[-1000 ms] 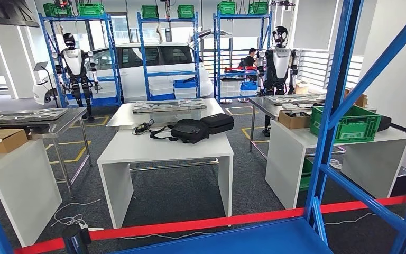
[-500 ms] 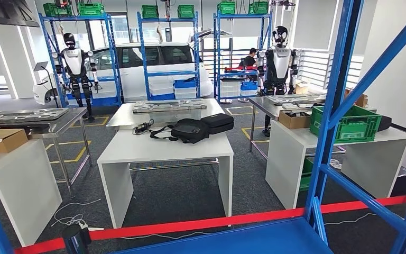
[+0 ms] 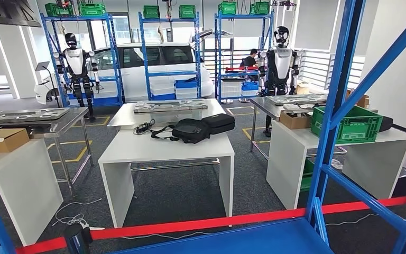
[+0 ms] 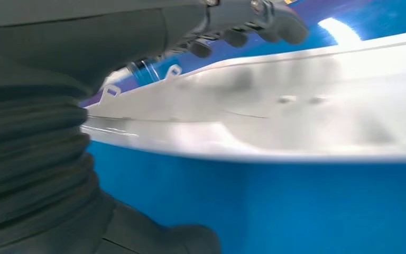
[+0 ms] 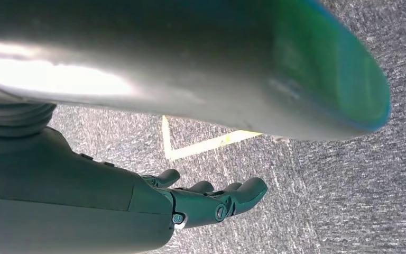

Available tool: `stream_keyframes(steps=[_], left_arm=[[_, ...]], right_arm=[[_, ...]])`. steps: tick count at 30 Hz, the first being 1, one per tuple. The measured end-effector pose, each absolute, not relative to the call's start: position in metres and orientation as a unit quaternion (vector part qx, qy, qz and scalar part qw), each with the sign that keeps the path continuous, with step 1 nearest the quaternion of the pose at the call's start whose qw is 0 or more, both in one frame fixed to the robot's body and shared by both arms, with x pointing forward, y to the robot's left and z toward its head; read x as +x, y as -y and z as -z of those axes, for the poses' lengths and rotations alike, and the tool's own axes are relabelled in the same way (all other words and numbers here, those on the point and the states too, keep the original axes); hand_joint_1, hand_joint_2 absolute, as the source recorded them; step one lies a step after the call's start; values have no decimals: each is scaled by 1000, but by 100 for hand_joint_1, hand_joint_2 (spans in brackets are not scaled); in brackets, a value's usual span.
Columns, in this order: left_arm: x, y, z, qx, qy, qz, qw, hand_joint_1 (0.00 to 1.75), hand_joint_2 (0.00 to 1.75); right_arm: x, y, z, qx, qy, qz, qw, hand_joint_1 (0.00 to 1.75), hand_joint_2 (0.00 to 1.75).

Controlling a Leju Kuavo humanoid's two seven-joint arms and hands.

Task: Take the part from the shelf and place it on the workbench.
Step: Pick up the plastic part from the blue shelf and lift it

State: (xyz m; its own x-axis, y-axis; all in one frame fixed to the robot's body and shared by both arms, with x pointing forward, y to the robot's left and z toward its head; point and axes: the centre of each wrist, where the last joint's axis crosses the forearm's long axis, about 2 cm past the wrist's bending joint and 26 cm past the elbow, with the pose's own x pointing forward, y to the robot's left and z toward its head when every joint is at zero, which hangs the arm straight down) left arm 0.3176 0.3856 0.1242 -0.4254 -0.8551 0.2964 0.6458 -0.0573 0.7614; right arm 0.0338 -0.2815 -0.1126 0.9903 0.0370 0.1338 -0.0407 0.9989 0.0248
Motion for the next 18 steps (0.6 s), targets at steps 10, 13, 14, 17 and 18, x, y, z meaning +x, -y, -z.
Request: stream_keyframes(steps=[10,13,14,17,18], left_arm=[[345,-368,-119,163,431,735,497,175,175],[346,-365,-116,166,435,734,495,175,175],[346,-364,-114,167,435,734,494,175,175],[345,-362,-111,169,436,734,493,175,175],[345,-361,-111,169,437,734,493,175,175]], right_arm=[[34,279,113,12,62,2,998,0,0],[33,279,113,12,61,3,998,0,0],[33,279,113,12,61,4,998,0,0],[33,279,113,12,62,3,998,0,0],[33,279,113,12,62,2,998,0,0]])
